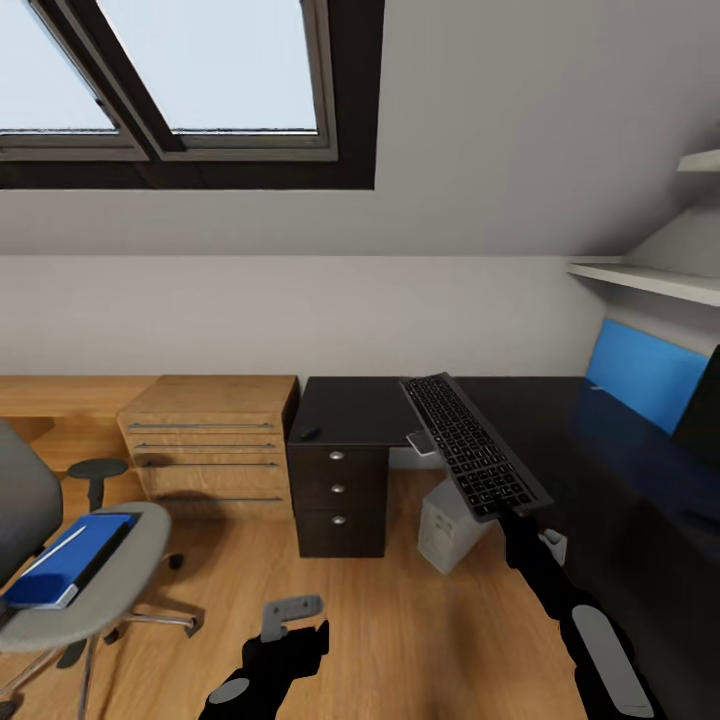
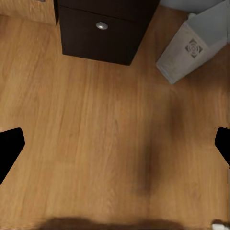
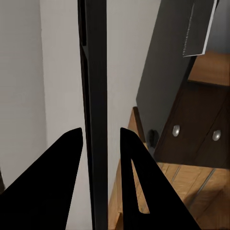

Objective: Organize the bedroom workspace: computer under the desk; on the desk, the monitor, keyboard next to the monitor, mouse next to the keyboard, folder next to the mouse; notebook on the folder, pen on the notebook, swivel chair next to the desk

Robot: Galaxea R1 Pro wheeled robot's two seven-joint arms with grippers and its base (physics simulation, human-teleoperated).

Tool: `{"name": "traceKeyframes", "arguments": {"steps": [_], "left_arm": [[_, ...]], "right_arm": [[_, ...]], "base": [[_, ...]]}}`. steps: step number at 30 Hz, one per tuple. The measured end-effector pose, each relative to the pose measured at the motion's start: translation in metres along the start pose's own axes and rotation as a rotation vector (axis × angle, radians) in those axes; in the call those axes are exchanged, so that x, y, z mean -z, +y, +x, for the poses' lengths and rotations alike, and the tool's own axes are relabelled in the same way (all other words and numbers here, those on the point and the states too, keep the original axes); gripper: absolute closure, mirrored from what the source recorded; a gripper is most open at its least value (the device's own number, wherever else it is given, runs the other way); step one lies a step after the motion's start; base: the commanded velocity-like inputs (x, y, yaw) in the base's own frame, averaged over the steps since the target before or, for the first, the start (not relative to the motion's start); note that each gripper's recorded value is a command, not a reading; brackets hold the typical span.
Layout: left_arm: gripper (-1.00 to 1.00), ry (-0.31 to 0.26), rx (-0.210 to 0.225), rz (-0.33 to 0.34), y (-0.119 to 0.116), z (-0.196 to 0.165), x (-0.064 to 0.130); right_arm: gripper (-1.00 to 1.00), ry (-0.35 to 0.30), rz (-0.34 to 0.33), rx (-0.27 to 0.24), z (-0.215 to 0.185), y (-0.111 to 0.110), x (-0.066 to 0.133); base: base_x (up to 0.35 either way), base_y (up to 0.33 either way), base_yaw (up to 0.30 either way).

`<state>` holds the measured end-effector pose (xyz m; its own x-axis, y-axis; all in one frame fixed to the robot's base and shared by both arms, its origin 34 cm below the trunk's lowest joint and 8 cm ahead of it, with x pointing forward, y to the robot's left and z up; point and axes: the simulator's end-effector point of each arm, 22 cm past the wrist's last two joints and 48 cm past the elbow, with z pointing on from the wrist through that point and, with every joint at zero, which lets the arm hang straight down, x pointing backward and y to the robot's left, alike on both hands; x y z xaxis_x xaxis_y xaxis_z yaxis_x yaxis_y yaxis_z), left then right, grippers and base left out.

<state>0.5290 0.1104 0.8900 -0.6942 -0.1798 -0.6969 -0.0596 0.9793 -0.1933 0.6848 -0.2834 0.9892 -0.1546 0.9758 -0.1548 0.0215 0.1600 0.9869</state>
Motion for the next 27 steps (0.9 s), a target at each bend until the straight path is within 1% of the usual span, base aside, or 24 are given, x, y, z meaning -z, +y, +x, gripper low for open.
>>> {"name": "traceKeyframes", "arguments": {"steps": [8, 27], "left_arm": [[-1.00, 0.000, 0.001, 0.000, -0.001, -0.004, 0.007], [-1.00, 0.001, 0.000, -0.001, -0.004, -0.012, 0.024]], "right_arm": [[1.00, 0.000, 0.001, 0.000, -0.001, 0.007, 0.003], [1.00, -0.005, 0.003, -0.001, -0.003, 0.023, 0.009]], "base": [[-0.327, -0.149, 0.000], [-0.330, -0.106, 0.000]]}}
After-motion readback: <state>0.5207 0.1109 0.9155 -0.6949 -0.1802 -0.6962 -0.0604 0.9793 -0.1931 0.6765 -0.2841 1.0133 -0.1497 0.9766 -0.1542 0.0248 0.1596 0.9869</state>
